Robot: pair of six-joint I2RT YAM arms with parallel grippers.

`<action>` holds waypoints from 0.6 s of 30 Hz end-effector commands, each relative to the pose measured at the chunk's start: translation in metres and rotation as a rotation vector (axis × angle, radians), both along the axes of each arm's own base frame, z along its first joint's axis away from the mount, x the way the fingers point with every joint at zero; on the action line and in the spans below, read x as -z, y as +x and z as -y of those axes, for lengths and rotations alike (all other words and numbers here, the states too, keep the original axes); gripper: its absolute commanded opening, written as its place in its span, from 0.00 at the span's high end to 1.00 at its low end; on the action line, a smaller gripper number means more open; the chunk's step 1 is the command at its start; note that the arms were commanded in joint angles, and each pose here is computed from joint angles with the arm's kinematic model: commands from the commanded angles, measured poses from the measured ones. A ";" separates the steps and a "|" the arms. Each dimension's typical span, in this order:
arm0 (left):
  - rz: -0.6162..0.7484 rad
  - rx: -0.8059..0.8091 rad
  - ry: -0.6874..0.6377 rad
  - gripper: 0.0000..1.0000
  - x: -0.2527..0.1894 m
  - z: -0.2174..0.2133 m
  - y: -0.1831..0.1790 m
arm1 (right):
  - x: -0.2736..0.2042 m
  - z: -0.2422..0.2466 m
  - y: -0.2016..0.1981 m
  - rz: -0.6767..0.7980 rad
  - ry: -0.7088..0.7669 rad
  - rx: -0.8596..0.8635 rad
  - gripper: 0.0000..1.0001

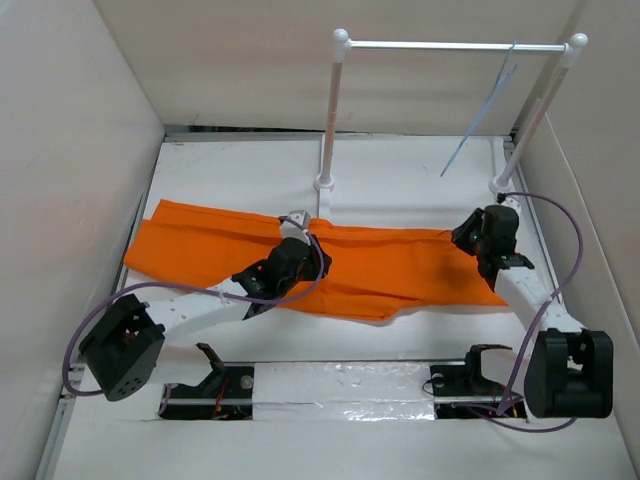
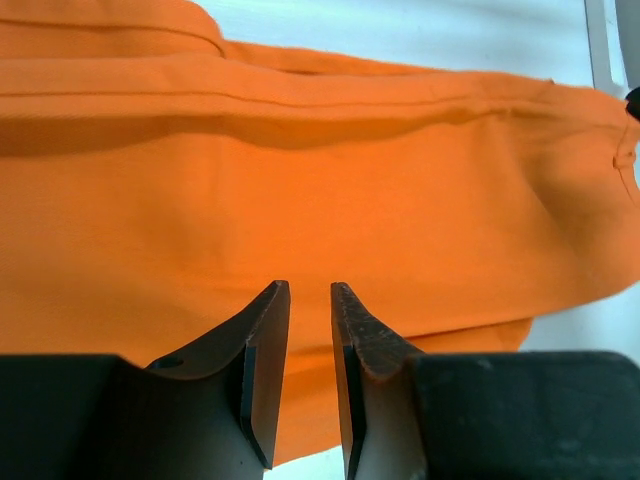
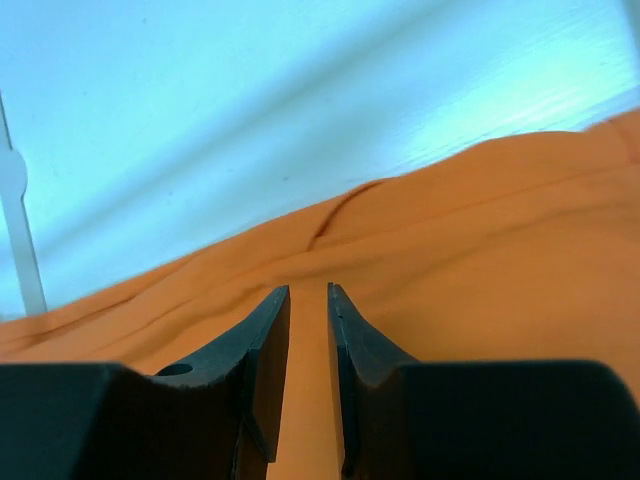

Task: Place the trousers on the hanger
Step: Fold the trousers at the center of the board.

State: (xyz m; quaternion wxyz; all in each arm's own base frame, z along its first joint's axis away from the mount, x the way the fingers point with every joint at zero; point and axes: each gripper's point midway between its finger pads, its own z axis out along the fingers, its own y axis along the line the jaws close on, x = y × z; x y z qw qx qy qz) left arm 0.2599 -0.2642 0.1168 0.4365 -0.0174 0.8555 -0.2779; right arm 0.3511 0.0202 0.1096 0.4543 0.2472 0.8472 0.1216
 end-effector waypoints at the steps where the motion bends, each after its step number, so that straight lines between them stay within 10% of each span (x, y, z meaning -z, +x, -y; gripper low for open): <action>1: 0.033 0.064 -0.038 0.79 -0.011 0.026 -0.002 | 0.026 0.023 -0.018 -0.054 -0.054 0.032 0.72; 18: 0.078 0.050 -0.036 0.78 -0.032 0.014 -0.005 | 0.066 -0.020 0.075 -0.317 -0.185 -0.217 0.73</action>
